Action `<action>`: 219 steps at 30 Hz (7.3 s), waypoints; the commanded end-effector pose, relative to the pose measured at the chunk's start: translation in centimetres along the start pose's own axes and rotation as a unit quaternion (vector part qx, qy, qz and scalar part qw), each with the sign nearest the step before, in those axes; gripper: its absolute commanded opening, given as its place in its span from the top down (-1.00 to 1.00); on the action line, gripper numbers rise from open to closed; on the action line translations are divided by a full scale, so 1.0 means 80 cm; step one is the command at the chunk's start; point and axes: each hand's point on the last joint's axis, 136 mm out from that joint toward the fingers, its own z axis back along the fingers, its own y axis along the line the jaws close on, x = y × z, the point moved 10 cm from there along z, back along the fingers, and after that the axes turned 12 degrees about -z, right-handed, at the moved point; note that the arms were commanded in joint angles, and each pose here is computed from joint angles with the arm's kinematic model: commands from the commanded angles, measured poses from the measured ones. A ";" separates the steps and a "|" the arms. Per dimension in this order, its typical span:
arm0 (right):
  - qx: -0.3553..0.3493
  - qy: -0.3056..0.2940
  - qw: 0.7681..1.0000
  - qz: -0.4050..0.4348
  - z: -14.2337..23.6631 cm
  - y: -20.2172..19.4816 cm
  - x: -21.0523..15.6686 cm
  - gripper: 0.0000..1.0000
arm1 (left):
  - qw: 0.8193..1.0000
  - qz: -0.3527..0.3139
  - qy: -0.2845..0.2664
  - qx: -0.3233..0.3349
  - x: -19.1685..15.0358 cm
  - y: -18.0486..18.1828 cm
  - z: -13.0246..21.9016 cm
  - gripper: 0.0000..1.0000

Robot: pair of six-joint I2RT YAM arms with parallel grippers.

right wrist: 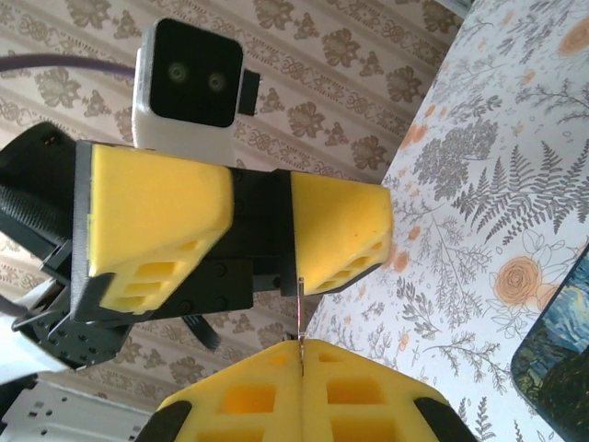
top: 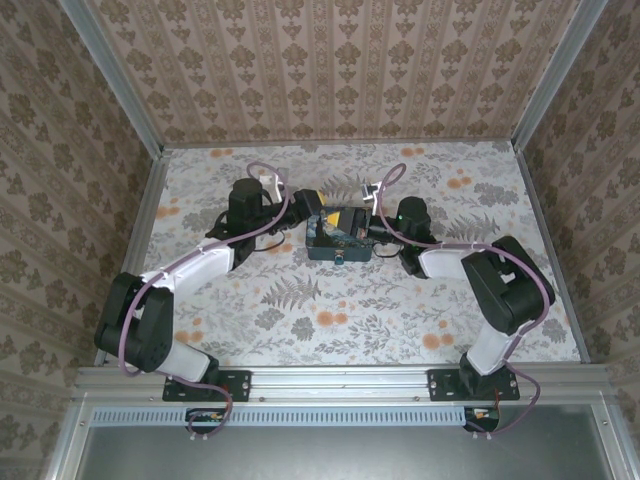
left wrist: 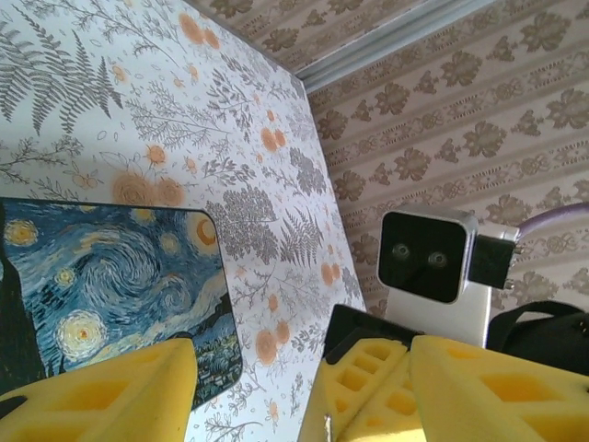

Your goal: Unlock the padlock with the key

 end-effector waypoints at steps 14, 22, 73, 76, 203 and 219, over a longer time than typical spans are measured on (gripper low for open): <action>0.008 0.038 0.998 0.055 0.015 0.030 -0.012 1.00 | 0.999 -0.010 -0.010 -0.030 0.012 -0.010 0.012 -0.28; 0.006 0.042 0.997 0.057 0.019 0.032 -0.015 1.00 | 0.999 0.011 -0.034 -0.038 0.026 0.003 0.032 -0.28; 0.017 0.044 0.999 -0.005 0.000 0.016 0.000 1.00 | 0.993 -0.013 0.046 -0.105 -0.004 -0.019 -0.013 0.49; 0.014 0.042 0.999 -0.007 0.000 0.014 0.000 1.00 | 0.993 -0.014 0.046 -0.106 -0.004 -0.020 -0.012 0.59; 0.034 -0.147 0.985 -0.086 0.001 -0.011 0.021 1.00 | 0.987 0.038 -0.154 0.002 0.021 -0.013 -0.004 -0.07; -0.051 -0.104 0.986 -0.118 0.042 -0.044 0.008 1.00 | 0.986 -0.098 0.078 0.107 -0.073 -0.020 0.035 -0.93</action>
